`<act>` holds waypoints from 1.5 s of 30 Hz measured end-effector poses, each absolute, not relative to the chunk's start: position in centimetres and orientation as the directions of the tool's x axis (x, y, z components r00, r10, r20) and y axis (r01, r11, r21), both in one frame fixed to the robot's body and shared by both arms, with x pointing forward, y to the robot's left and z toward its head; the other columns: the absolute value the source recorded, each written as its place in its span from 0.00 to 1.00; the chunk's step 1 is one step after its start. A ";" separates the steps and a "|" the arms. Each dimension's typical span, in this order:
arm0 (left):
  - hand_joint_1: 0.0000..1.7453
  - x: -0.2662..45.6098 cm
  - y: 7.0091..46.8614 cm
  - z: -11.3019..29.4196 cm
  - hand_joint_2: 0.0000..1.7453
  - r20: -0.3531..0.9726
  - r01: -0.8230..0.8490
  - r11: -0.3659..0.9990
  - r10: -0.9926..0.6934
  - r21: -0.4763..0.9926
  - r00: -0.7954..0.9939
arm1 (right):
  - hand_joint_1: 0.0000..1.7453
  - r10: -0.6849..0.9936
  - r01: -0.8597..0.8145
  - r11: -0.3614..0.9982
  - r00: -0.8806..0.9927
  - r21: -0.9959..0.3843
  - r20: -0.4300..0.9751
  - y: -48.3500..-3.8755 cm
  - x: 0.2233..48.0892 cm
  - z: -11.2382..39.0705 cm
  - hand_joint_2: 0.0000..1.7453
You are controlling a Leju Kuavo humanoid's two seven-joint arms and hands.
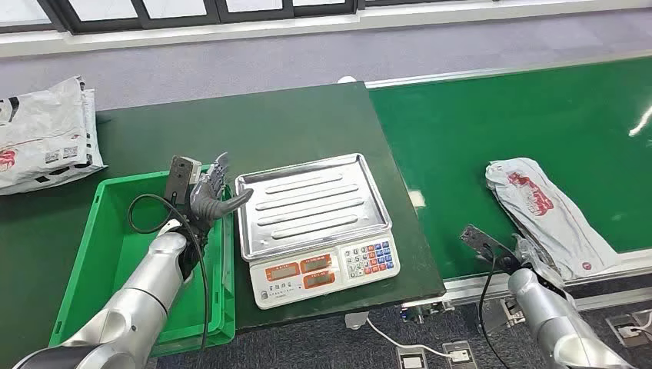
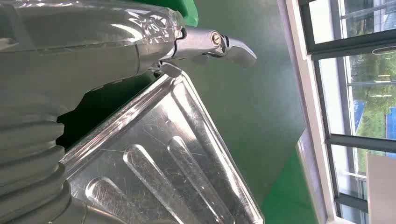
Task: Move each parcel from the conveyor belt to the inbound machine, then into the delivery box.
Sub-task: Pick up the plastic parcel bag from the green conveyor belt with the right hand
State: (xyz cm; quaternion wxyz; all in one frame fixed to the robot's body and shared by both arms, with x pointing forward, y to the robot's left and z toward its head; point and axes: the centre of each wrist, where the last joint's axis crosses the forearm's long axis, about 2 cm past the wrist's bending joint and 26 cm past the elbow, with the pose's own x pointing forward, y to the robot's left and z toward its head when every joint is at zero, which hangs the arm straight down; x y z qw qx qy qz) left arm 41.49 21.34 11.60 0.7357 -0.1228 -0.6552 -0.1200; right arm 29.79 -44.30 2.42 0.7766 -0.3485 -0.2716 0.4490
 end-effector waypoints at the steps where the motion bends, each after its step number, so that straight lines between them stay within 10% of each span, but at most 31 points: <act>1: 0.00 41.5 21.3 11.6 1.00 0.993 0.337 0.941 -0.016 -0.024 0.113 | 0.00 0.887 -0.508 0.354 0.449 -0.786 0.109 -44.2 29.8 2.4 1.00; 25: 0.00 40.6 22.8 10.2 1.00 0.996 0.307 0.951 0.011 -0.037 0.084 | 0.00 0.856 0.112 0.517 -0.066 -0.849 0.512 -39.4 30.9 6.2 1.00; 45: 0.00 40.6 23.2 10.1 1.00 0.996 0.299 0.953 0.011 -0.038 0.091 | 0.00 0.936 -0.114 0.288 0.244 -0.951 0.255 -40.1 29.1 7.5 1.00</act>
